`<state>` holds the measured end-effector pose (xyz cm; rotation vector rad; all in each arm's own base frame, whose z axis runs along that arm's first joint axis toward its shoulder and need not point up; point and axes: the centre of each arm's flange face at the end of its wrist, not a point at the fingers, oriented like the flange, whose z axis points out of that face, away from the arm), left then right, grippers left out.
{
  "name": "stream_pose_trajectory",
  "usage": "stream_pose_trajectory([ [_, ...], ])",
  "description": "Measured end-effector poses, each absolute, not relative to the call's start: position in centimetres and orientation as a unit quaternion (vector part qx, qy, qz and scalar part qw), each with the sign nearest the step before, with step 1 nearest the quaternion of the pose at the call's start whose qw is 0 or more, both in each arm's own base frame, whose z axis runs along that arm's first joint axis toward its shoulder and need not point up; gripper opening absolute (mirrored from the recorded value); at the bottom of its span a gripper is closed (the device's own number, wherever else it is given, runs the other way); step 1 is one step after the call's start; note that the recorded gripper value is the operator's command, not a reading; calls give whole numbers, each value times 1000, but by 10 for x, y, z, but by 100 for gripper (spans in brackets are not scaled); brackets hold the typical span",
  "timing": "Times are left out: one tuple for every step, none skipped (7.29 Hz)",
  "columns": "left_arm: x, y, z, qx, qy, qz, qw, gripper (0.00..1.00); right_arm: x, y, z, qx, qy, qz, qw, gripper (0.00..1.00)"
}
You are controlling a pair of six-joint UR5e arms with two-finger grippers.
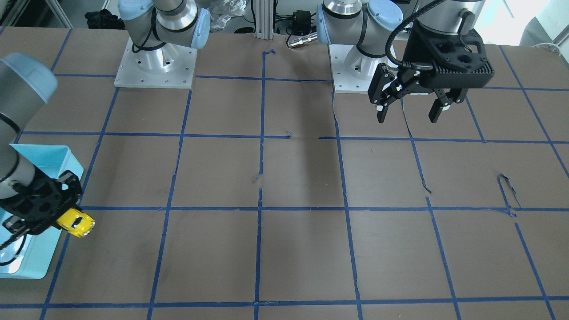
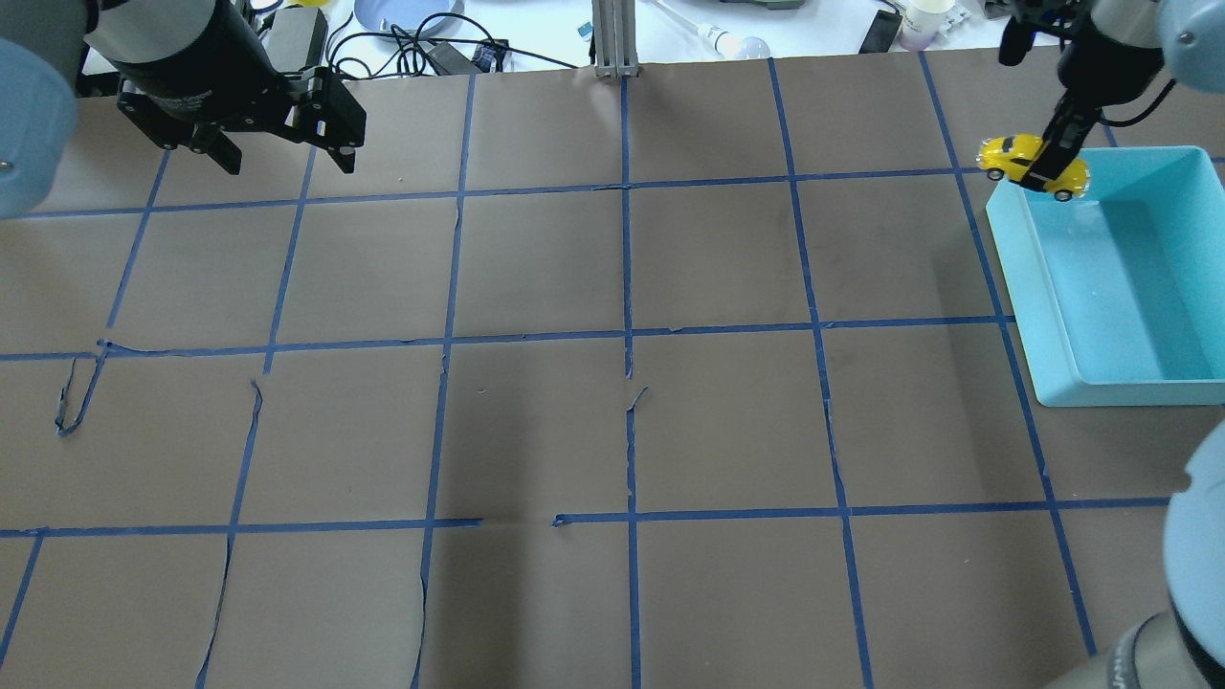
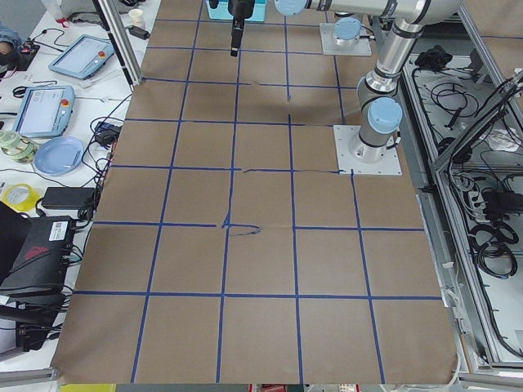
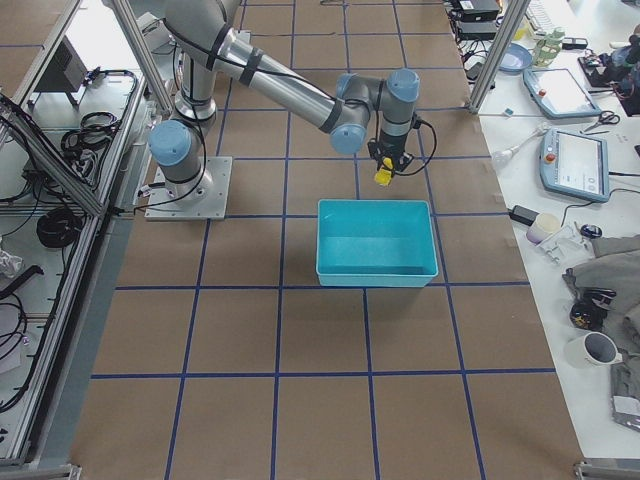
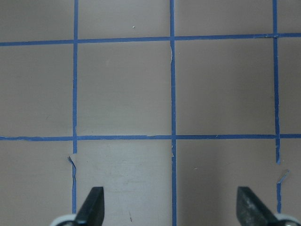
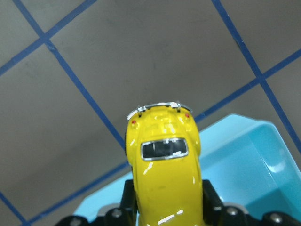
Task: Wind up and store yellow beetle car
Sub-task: 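Lift the car with the right gripper and carry it over the blue tray, then lower the car into the blue tray and open the right gripper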
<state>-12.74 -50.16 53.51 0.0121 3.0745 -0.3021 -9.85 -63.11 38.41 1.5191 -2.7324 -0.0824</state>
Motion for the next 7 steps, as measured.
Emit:
stream_pose_trajectory([
  [-127, -502, 535, 4, 995, -98, 27, 100, -145, -624, 380, 516, -856, -31, -1, 0],
  [-127, -503, 535, 4, 995, -99, 28, 100, -187, -619, 365, 541, -840, -36, -13, 0],
  [-127, -503, 535, 4, 995, -100, 28, 100, -217, -619, 338, 558, -829, -38, -19, 0],
  [-127, -503, 535, 4, 995, -100, 28, 100, -233, -622, 306, 569, -821, -38, -20, 0],
  [-127, -503, 535, 4, 995, -101, 28, 100, -237, -620, 275, 574, -817, -39, -26, 0],
  [-127, -503, 535, 4, 995, -101, 27, 100, -234, -614, 249, 577, -816, -38, -30, 2],
  [-127, -503, 535, 4, 994, -101, 27, 100, -231, -609, 231, 577, -816, -35, -27, 99],
])
